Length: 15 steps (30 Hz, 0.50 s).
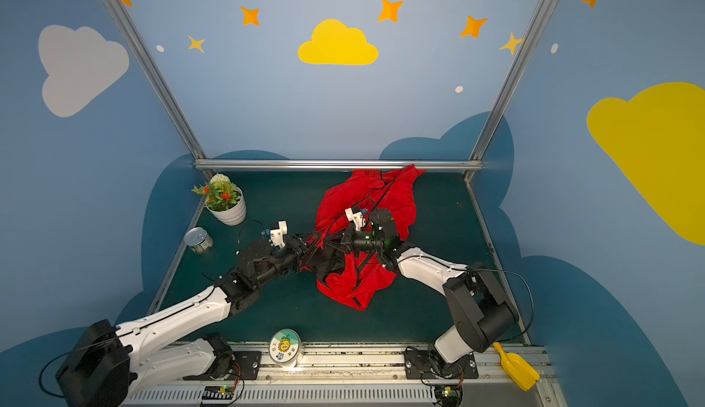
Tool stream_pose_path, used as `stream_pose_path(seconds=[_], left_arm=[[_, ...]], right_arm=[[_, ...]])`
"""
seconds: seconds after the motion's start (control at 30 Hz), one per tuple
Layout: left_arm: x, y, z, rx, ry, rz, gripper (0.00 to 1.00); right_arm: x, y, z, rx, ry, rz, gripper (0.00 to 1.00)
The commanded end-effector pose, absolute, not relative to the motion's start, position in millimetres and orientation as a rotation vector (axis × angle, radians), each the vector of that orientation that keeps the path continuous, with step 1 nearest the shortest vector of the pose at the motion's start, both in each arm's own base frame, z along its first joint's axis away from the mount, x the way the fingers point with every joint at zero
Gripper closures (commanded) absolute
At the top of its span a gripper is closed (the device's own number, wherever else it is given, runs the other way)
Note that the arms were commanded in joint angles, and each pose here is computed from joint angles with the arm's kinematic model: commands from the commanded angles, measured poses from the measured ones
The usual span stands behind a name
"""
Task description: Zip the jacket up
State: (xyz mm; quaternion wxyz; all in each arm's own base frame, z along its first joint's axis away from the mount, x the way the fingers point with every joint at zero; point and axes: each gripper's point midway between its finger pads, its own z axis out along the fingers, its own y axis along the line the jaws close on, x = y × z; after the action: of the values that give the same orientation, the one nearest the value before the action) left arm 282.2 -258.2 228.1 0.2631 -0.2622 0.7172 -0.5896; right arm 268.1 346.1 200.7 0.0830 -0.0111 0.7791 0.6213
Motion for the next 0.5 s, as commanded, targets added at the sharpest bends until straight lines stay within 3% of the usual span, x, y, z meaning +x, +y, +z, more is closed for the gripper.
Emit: stream_pose_path(seconds=[0.0, 0.23, 0.37, 0.47], left_arm=[[282.4, -261.4, 241.0, -0.663, 1.940, -1.601, 0.53], [282.0, -262.5, 235.4, -0.663, 1.958, -1.594, 0.59], [281.8, -265.8, 235.4, -0.643, 1.975, -1.593, 0.56], [281.1, -266.0, 233.0, -0.645, 1.981, -1.590, 0.61]], right_arm=[[264.2, 348.9, 221.8, -0.114, 2.286, 1.863, 1.00], [263.2, 349.6, 223.7, -0.131, 2.287, 1.860, 1.00], [262.6, 349.7, 224.6, -0.144, 2.294, 1.853, 1.00], [261.5, 350.1, 223.6, -0.150, 2.302, 1.851, 1.00]])
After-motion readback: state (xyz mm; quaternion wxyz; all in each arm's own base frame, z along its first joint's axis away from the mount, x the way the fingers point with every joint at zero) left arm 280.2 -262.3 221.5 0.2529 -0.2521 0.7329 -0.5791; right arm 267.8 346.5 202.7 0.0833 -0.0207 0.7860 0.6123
